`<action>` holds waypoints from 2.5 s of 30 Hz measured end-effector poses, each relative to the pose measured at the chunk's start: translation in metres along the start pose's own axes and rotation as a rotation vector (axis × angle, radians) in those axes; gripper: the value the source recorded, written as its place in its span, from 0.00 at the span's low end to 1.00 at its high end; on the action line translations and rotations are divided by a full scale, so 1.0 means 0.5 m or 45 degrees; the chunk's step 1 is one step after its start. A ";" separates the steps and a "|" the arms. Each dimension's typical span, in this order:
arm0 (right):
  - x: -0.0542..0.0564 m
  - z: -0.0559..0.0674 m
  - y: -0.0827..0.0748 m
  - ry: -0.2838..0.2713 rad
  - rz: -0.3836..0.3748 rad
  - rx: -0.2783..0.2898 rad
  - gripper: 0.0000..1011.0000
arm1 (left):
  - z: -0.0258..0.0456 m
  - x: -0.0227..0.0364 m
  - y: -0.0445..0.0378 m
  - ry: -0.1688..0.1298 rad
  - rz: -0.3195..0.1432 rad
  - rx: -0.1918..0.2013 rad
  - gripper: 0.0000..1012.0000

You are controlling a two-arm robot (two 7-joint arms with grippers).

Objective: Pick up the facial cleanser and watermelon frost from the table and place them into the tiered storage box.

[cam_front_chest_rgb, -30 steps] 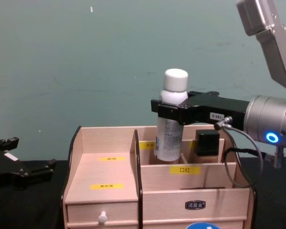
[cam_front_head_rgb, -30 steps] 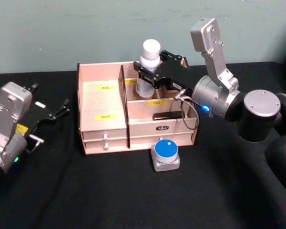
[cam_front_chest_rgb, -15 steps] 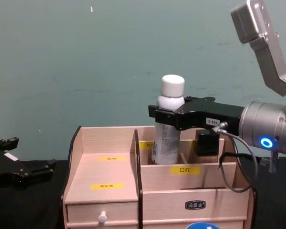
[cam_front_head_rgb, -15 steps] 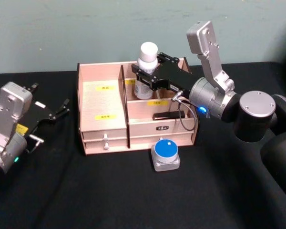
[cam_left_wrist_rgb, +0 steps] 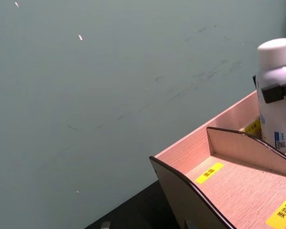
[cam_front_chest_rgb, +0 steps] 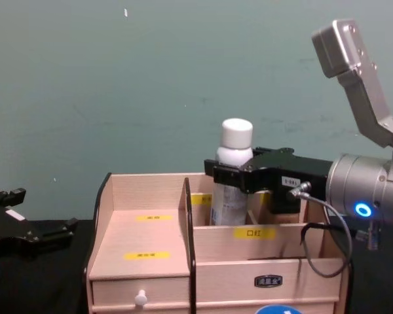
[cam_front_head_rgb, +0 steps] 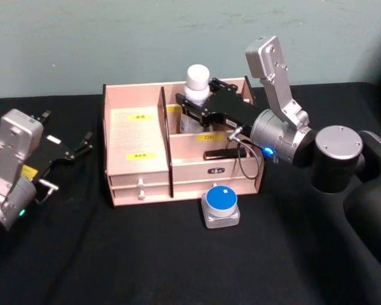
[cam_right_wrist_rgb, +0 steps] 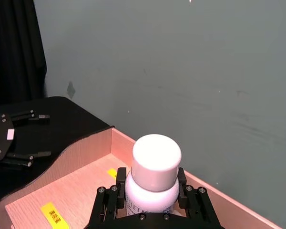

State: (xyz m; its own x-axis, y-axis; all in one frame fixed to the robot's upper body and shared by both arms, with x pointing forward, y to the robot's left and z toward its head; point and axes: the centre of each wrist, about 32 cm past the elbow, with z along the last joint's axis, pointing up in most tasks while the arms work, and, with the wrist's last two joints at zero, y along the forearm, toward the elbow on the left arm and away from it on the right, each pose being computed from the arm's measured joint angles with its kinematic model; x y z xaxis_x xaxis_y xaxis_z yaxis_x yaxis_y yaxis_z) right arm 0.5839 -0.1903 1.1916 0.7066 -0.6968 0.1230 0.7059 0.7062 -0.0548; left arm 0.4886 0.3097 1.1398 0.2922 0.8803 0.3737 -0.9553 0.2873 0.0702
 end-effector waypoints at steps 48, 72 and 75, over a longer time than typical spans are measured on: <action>0.009 -0.018 0.004 0.006 0.015 -0.064 0.99 | 0.000 0.000 0.000 0.000 0.000 0.000 1.00; -0.045 0.079 -0.116 -0.080 0.032 -0.046 0.99 | 0.000 0.000 0.000 0.000 0.000 0.000 1.00; -0.059 0.087 -0.137 -0.082 0.031 -0.046 0.99 | 0.000 0.000 0.000 0.000 0.000 0.000 1.00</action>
State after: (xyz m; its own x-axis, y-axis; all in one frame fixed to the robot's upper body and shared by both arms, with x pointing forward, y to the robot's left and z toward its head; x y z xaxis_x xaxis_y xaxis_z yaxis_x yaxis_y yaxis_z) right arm 0.5125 -0.2128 1.2348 0.7196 -0.6693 0.1850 0.6909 0.7168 -0.0943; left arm 0.4886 0.3096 1.1398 0.2922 0.8803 0.3737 -0.9553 0.2873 0.0703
